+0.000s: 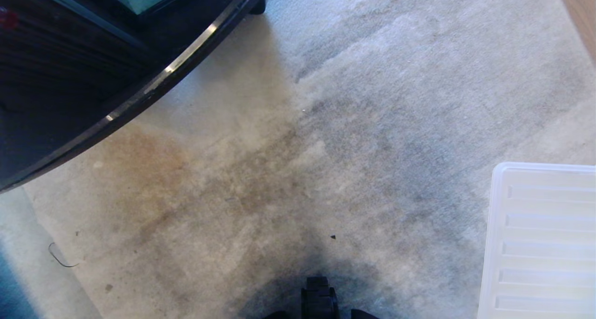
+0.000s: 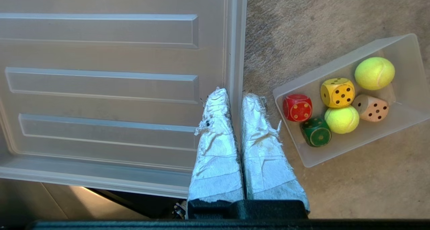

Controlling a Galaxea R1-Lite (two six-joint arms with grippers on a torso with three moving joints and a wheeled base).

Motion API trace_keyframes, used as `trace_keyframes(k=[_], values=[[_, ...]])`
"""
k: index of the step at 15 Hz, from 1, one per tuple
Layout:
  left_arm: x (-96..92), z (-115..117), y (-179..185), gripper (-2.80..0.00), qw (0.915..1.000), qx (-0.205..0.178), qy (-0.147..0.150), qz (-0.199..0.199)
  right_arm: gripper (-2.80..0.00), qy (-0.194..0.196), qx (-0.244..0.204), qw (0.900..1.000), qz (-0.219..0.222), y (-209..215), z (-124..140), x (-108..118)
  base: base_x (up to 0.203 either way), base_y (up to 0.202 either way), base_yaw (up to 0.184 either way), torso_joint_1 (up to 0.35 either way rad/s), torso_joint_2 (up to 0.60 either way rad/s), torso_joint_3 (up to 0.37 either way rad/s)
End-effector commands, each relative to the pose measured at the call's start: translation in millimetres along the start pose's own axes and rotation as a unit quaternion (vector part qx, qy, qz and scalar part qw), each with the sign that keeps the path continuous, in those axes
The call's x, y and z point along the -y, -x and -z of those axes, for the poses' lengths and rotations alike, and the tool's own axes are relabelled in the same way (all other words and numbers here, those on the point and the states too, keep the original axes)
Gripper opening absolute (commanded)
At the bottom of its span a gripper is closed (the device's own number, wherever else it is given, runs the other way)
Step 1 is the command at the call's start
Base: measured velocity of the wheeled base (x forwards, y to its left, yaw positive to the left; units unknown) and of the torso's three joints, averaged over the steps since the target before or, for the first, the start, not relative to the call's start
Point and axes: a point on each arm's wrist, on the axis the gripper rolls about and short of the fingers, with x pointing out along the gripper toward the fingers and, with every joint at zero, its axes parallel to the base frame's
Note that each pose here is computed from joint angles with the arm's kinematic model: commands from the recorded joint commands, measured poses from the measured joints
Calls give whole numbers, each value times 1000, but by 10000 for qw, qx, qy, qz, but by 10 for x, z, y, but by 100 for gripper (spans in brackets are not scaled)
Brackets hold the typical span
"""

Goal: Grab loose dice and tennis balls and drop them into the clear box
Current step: Close the lid

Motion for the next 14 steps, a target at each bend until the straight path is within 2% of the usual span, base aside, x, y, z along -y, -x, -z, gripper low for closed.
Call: trace_keyframes(k=[1,11,14], values=[[0,0,0,-280,10000,3,31,-8,-280,-2,-13,10000,-2,-1,0,0,0,0,0,2,2,111],[-1,-1,0,-280,10000,4,50,-23,-280,-2,-13,10000,-2,-1,0,0,0,0,0,1,2,197],[-1,-1,0,-280,10000,4,51,-23,-280,-6,-13,10000,-2,-1,0,0,0,0,0,1,3,68]])
